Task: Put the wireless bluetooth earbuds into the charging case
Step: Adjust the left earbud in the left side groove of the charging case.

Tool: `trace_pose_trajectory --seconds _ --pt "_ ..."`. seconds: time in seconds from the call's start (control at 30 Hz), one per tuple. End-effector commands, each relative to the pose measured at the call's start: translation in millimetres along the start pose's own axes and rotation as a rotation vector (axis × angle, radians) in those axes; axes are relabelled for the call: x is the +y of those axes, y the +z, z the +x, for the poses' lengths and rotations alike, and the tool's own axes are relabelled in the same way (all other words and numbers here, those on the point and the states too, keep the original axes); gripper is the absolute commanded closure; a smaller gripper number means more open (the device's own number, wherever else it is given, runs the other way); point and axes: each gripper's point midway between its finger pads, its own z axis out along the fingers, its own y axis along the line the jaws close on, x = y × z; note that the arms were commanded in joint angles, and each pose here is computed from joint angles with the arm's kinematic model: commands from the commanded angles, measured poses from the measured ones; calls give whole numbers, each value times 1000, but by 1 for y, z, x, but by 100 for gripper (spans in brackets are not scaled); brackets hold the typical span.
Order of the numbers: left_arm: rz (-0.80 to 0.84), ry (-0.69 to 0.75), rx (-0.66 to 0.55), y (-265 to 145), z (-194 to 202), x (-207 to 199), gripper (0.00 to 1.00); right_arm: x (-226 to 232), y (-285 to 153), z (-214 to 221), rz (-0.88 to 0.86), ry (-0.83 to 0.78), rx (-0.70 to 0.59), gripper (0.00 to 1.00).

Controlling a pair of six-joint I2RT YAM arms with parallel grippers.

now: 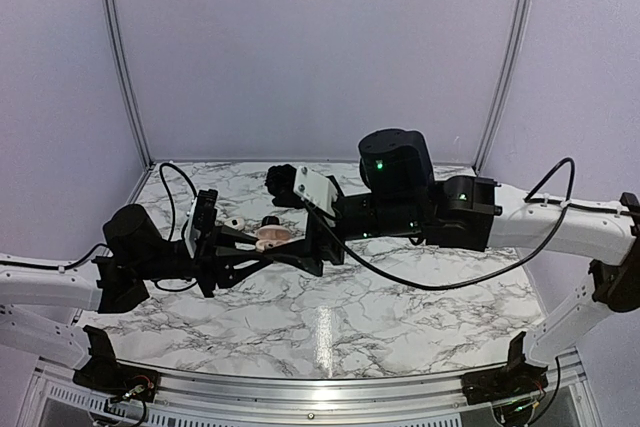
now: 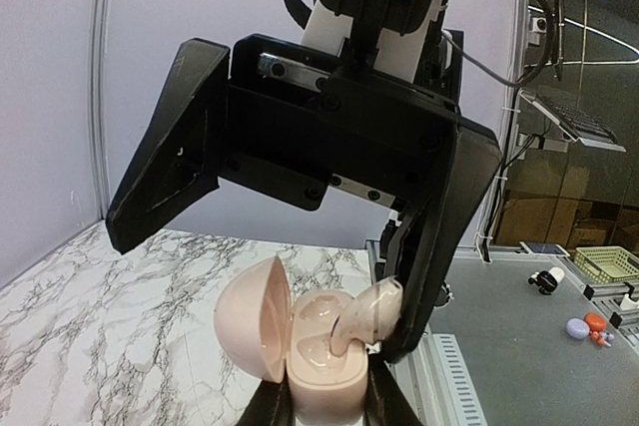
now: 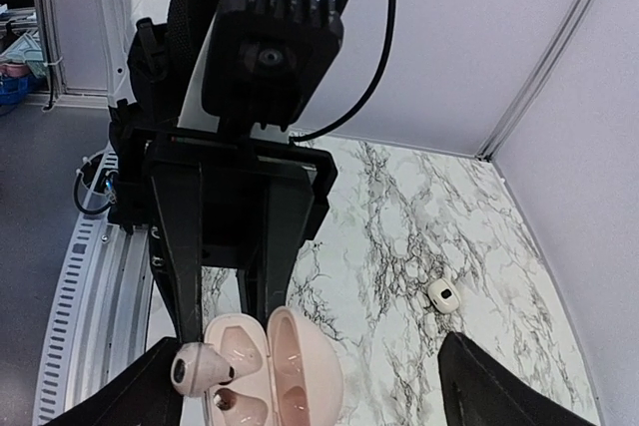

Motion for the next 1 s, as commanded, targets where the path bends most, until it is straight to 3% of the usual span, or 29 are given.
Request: trace_pose_trajectory --seconds 0.0,0.97 --pt "26 51 -51 3 -19 -4 100 -8 0 -16 11 12 -30 13" --pt "46 90 -42 0 -15 -9 100 -13 29 -1 -48 85 -1 14"
